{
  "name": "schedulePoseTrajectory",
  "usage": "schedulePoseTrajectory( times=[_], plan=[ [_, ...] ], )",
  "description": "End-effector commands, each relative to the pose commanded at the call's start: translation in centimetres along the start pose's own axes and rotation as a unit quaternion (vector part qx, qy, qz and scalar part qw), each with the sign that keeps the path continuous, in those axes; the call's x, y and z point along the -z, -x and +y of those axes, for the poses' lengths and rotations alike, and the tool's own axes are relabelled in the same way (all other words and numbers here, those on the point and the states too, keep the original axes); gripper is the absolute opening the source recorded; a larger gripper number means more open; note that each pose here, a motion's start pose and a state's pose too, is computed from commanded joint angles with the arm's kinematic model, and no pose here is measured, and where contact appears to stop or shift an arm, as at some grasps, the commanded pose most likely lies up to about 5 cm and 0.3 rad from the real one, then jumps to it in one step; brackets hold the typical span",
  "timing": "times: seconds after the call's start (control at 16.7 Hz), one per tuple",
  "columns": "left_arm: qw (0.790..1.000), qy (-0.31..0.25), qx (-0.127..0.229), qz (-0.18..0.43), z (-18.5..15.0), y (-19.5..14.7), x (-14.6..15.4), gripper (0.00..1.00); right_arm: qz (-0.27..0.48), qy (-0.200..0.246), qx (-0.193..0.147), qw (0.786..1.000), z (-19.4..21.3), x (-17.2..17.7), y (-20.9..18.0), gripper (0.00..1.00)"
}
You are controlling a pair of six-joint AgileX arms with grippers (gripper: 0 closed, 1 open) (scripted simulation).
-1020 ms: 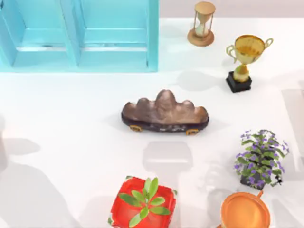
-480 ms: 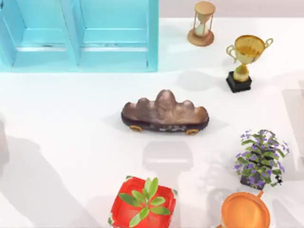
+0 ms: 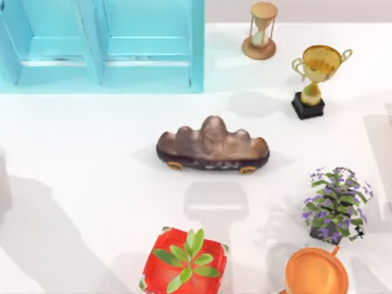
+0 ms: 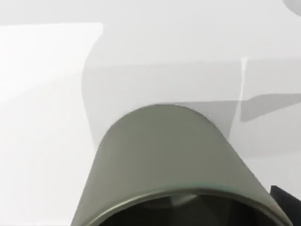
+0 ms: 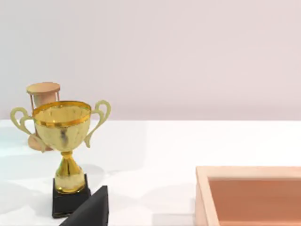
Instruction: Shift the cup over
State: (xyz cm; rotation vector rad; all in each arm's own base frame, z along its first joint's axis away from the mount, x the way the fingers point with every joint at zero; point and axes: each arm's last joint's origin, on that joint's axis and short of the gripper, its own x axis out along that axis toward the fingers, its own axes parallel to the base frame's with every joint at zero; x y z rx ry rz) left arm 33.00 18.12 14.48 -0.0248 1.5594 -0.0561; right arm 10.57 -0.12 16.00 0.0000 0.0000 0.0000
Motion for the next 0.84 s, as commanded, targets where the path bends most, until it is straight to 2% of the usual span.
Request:
schedulePoseTrajectory(
  times=[0.48,0.84],
  plan=[
    [1.000,0.000,0.000,0.000,0.00,0.00,0.00,0.98,0.000,0.000,0.000,1.000,0.00,0.00,0.00,1.00],
    [1.000,0.000,0.000,0.000,0.00,0.00,0.00,1.00,0.000,0.000,0.000,1.000,0.00,0.00,0.00,1.00]
  ],
)
